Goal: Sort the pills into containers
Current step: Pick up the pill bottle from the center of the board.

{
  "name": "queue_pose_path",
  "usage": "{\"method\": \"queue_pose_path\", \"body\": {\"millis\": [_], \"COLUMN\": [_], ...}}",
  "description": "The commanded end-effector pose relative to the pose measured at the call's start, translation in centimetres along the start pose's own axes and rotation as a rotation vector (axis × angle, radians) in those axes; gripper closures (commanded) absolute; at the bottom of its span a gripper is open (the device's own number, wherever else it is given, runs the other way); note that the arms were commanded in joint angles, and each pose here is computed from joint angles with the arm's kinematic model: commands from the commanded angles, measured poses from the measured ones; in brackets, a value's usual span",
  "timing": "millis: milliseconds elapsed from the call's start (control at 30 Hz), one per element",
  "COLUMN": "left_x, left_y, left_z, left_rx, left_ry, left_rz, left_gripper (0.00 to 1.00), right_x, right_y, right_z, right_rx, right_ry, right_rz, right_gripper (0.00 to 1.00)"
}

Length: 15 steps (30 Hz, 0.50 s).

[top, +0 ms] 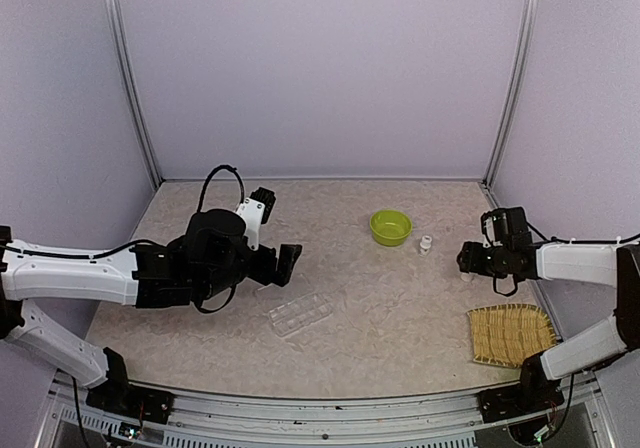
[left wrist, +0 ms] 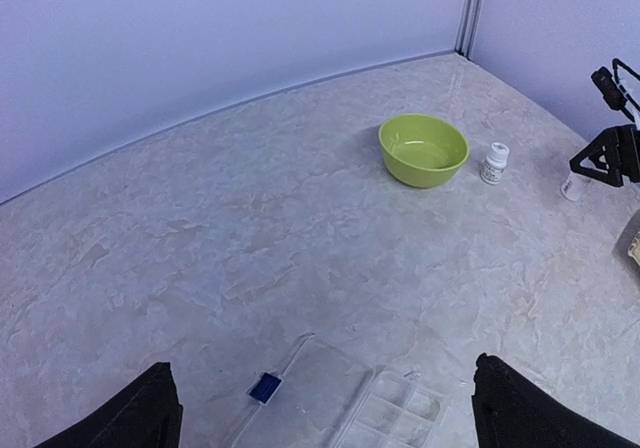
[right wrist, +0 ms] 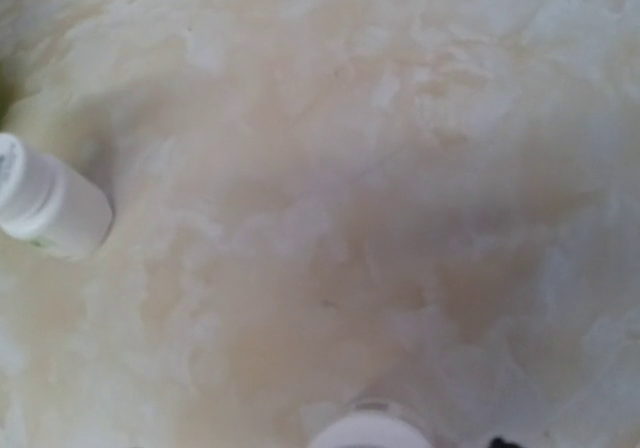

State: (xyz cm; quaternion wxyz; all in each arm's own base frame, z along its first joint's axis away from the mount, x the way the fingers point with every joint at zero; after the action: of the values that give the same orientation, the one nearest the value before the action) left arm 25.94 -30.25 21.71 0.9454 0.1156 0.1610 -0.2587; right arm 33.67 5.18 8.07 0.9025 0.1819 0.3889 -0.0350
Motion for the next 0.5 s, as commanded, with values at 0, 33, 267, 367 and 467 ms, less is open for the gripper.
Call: {"method": "queue_pose_path", "body": {"millis": [0,33,267,367,467], "left_x": [0.90,1.04,1.61,1.66,1.65], "left_y": [-0.24,-0.15,0.45,0.38,0.44], "left_z": [2.30,2.24,2.32,2.40,2.18], "left_rx": [0.014,0.016,-0.007,-0.015,-0.014], "left_ry": [-0.043,-0.038,-0.044,-0.047,-0.043], "left_rz": [-0.008,-0.007,-0.024,-0.032,-0.029], "left_gripper": [0.01,0.01,0.01,0.01,0.01], "right_x": [0.50,0.66,1.01,1.09,1.26], "right_y": [-1.13,-1.18,-1.28,-1.56,-1.68], "right_z": [-0.75,-0.88,-1.08,-0.93,-0.72], "right_rx": [0.016,0.018,0.023,0.020,0.011], "right_ry": [0.020,0.030,0.046,0.042,0.036], "right_rz": [-0.041,-0.046,-0.055,-0.075,-0.087], "right_gripper": [0.33,0.38,0.55,0.64,0.67]}}
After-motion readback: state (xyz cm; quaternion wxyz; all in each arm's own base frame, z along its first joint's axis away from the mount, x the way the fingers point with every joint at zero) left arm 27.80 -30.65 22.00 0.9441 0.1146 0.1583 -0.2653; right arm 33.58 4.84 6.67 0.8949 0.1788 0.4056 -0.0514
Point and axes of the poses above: each gripper's point midway between its finger pads, its own x axis out along the fingers, its own y axis along the line the jaws close on, z = x × y, the point moved 1 cm from there along -x, back along the fingers, and after that the axes turned 9 degrees about x, right-handed, at the moved point
